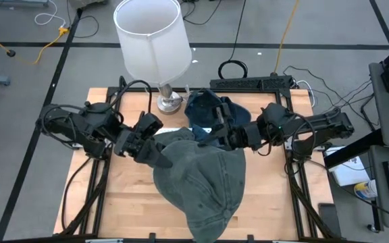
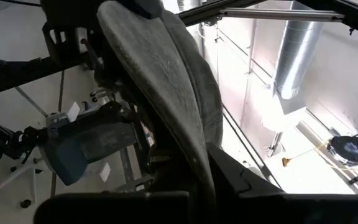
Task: Pick & Place hat
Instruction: Stack the right black cap on top of the other black cap on the shelf
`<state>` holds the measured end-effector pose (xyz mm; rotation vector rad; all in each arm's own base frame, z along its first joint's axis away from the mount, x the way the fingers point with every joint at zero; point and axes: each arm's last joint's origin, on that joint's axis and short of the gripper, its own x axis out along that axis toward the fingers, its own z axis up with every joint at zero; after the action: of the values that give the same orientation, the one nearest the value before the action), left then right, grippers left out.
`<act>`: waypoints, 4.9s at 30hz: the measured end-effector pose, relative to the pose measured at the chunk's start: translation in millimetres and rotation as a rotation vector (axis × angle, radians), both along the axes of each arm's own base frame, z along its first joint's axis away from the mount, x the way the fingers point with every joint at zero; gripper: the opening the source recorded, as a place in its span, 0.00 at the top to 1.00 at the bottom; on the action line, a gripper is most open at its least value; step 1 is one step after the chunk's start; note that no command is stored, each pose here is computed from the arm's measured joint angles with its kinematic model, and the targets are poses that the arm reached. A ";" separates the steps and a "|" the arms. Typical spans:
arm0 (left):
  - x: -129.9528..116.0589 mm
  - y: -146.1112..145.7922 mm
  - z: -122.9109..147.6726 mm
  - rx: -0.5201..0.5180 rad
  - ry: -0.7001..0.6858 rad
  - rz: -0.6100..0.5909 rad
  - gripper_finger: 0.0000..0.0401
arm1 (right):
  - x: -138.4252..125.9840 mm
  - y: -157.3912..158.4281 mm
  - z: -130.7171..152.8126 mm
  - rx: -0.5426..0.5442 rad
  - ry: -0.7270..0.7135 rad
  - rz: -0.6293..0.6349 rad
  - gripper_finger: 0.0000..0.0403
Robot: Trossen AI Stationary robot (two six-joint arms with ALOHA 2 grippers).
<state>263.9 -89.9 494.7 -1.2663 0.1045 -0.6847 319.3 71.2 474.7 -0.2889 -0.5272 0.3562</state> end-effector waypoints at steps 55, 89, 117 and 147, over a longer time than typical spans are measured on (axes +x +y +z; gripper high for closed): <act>-77.1 39.3 10.9 0.392 0.055 0.520 0.98 | -42.2 16.3 -5.8 1.102 0.575 -0.029 0.48; -87.2 40.4 -2.1 0.445 0.211 0.559 0.98 | -36.7 15.0 -0.3 1.125 0.534 0.082 0.95; -128.8 49.3 -30.3 0.755 0.450 0.462 0.69 | -54.9 -2.6 33.6 1.194 0.312 0.351 0.95; -155.9 53.8 -21.3 0.806 0.330 0.457 0.69 | 48.0 -46.1 -36.6 1.307 0.440 0.291 0.95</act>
<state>108.0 -36.1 473.4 -0.5711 0.3161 -0.0019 367.3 25.0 438.1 1.1175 -0.2770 0.2798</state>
